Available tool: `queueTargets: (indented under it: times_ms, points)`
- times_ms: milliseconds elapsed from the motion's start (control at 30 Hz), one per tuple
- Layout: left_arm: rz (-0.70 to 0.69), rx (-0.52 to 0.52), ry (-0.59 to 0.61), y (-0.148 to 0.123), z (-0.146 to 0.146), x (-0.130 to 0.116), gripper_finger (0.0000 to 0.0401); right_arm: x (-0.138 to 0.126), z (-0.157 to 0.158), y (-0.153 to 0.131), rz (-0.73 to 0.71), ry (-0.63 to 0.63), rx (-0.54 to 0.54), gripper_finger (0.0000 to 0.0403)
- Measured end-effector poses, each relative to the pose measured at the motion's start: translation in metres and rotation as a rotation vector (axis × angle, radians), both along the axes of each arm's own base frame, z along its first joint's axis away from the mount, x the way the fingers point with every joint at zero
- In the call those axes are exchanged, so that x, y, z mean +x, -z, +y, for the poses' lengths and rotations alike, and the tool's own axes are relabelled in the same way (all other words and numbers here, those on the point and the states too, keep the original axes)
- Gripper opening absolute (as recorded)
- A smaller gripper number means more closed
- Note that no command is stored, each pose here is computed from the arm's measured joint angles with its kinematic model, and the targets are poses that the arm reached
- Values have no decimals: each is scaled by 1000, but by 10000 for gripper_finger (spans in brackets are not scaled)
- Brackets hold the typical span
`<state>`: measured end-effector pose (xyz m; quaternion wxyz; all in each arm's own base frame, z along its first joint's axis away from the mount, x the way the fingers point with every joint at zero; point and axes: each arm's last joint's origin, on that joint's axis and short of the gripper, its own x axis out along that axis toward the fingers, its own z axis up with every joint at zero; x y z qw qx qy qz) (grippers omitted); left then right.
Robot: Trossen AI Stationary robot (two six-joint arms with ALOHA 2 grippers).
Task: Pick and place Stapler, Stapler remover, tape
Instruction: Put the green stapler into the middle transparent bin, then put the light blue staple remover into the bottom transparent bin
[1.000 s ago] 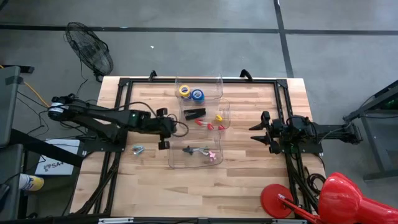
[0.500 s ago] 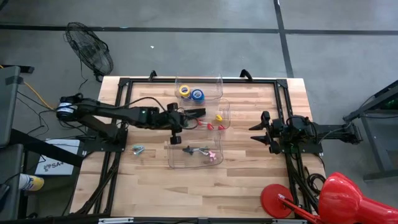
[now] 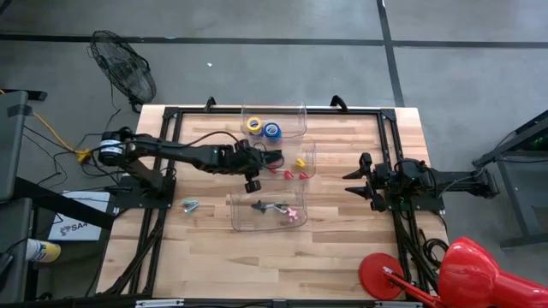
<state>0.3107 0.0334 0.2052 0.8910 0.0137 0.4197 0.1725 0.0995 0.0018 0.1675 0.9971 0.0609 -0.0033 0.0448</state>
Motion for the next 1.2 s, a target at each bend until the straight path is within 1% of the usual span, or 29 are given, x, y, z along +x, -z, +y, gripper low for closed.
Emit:
queueTargets:
  times_ms: [167,233,333,467,633,733,833,900,1000,1133,1200]
  points:
    - [14,0,5,2,-1,-1,61,0,0,0,0,0,0,177]
    - [14,4,2,2,0,-1,68,0,0,0,0,0,0,177]
    - [14,24,-14,1,0,0,92,0,0,0,0,0,0,177]
    - [-9,58,-42,-7,2,4,134,0,0,0,0,0,0,177]
    - [-24,85,0,-24,2,10,181,0,0,0,0,0,0,177]
    - [-22,82,7,-33,2,13,199,0,0,0,0,0,0,177]
    - [0,80,9,-41,2,13,207,0,0,0,1,0,0,177]
    - [13,74,4,-50,2,8,208,0,0,0,1,0,0,177]
    - [8,40,-36,-67,0,-4,209,0,0,0,1,0,0,177]
    - [64,-52,-152,-79,-2,-32,209,0,0,0,0,0,0,177]
    - [131,-106,-218,-83,-4,-51,209,0,0,0,-1,0,0,177]
